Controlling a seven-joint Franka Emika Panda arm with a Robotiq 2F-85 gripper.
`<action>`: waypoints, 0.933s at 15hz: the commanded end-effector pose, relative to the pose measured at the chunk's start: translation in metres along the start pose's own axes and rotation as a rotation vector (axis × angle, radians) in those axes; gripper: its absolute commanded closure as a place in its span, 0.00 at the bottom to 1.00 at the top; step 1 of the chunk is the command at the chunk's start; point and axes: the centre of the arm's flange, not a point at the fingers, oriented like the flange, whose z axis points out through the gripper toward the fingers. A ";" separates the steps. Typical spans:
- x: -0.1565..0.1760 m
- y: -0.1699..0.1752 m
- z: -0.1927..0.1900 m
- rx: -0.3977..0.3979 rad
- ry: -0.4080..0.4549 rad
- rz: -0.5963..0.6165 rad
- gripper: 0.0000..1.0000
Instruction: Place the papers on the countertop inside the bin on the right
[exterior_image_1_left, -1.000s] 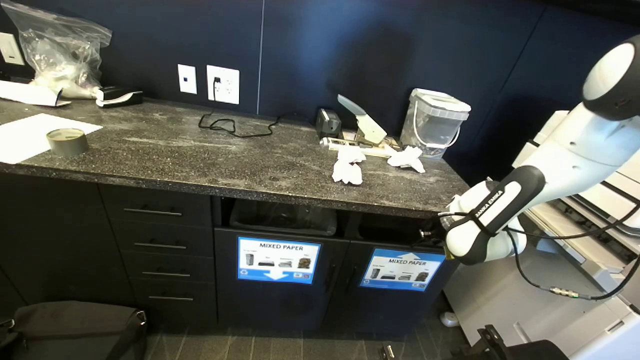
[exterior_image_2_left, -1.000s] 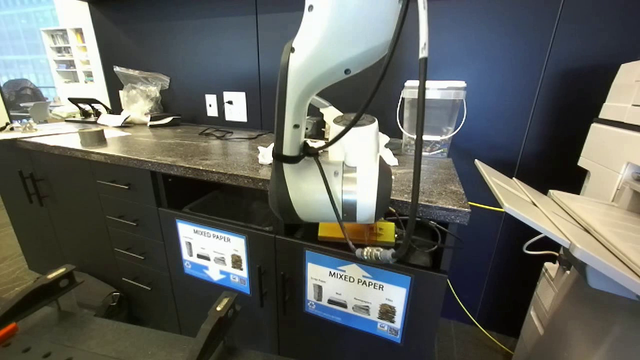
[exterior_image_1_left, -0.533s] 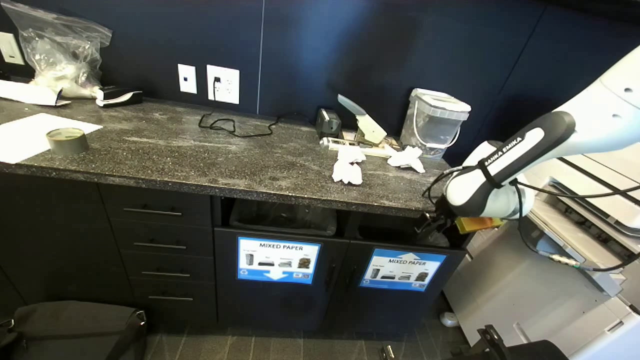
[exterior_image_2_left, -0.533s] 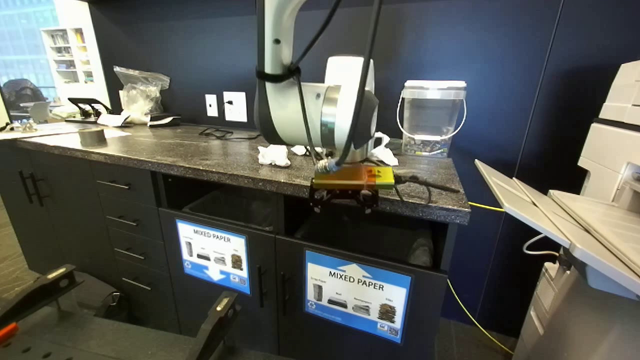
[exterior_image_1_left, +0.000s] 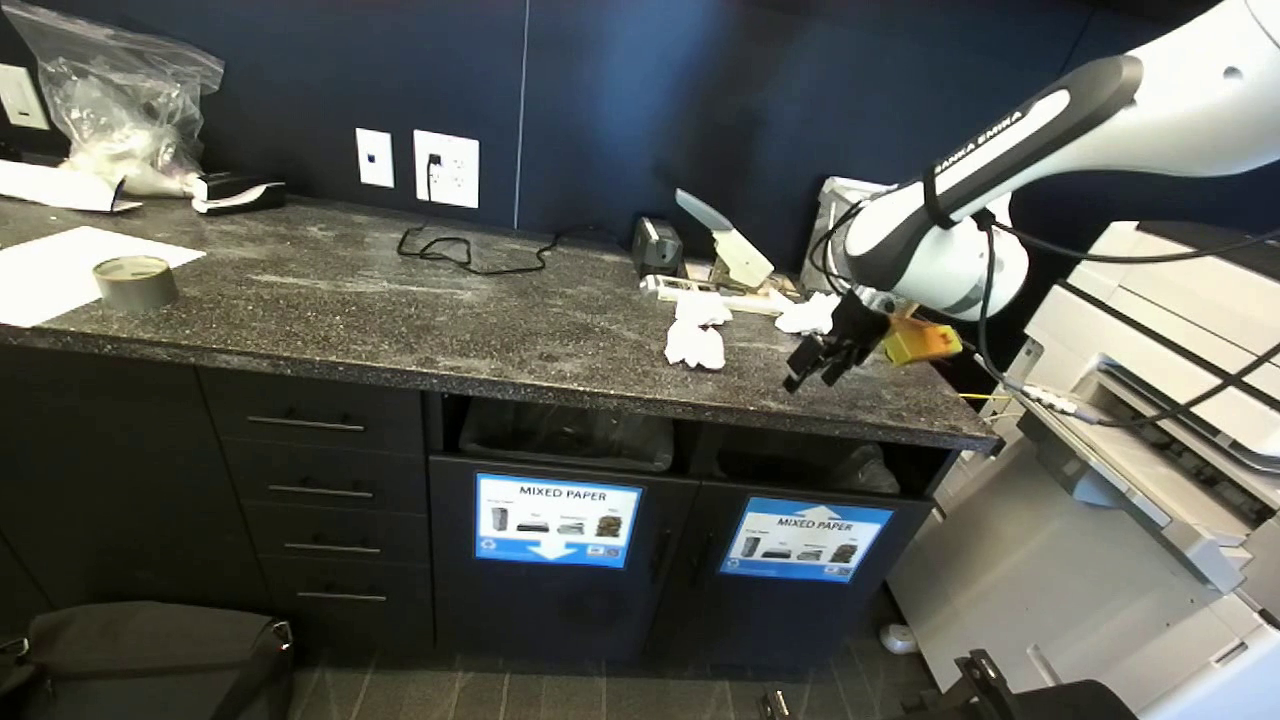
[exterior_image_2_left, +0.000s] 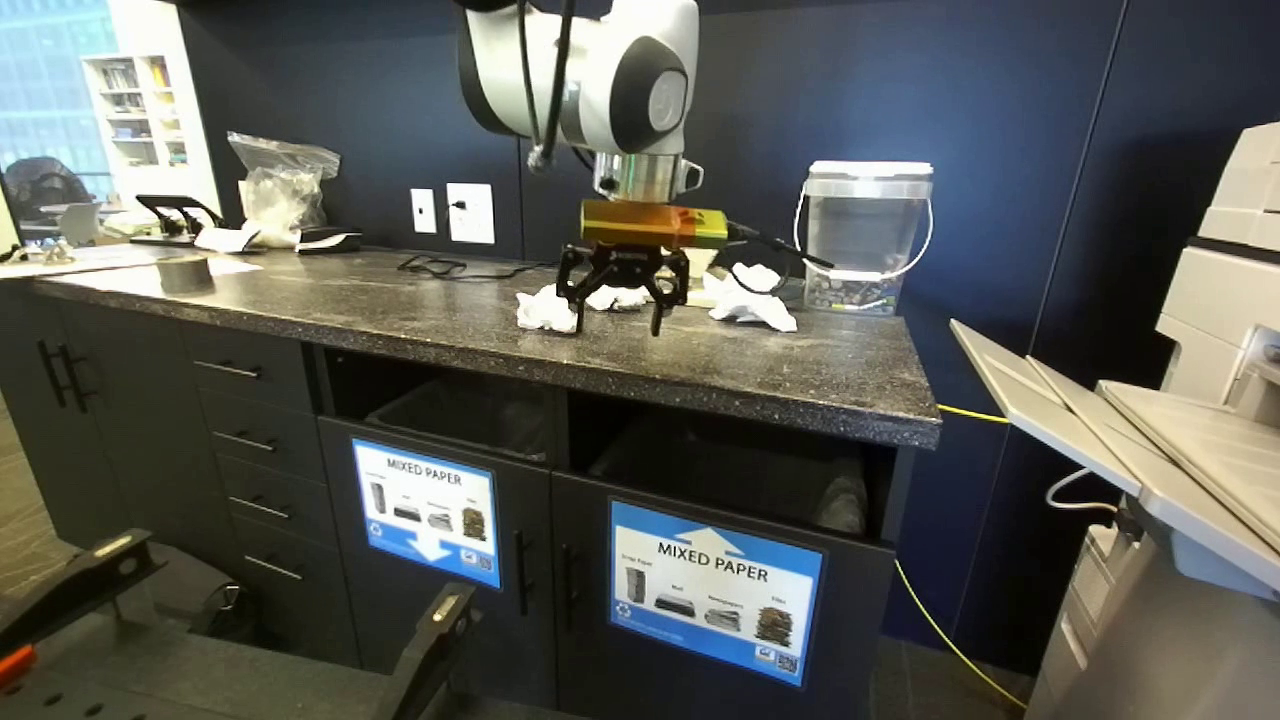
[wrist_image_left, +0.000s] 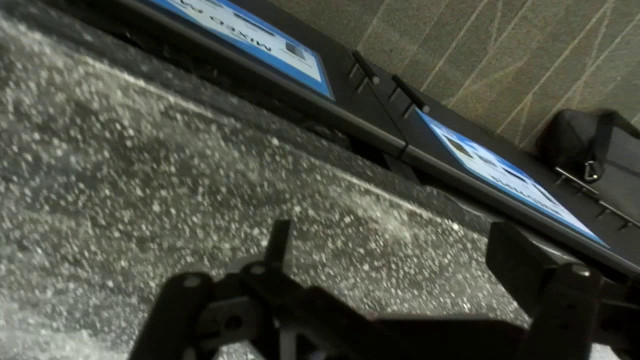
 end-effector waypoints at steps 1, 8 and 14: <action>0.044 -0.014 -0.031 0.035 0.052 -0.058 0.00; 0.118 -0.059 -0.038 0.122 0.118 -0.124 0.00; 0.173 -0.095 -0.019 0.071 0.136 -0.232 0.00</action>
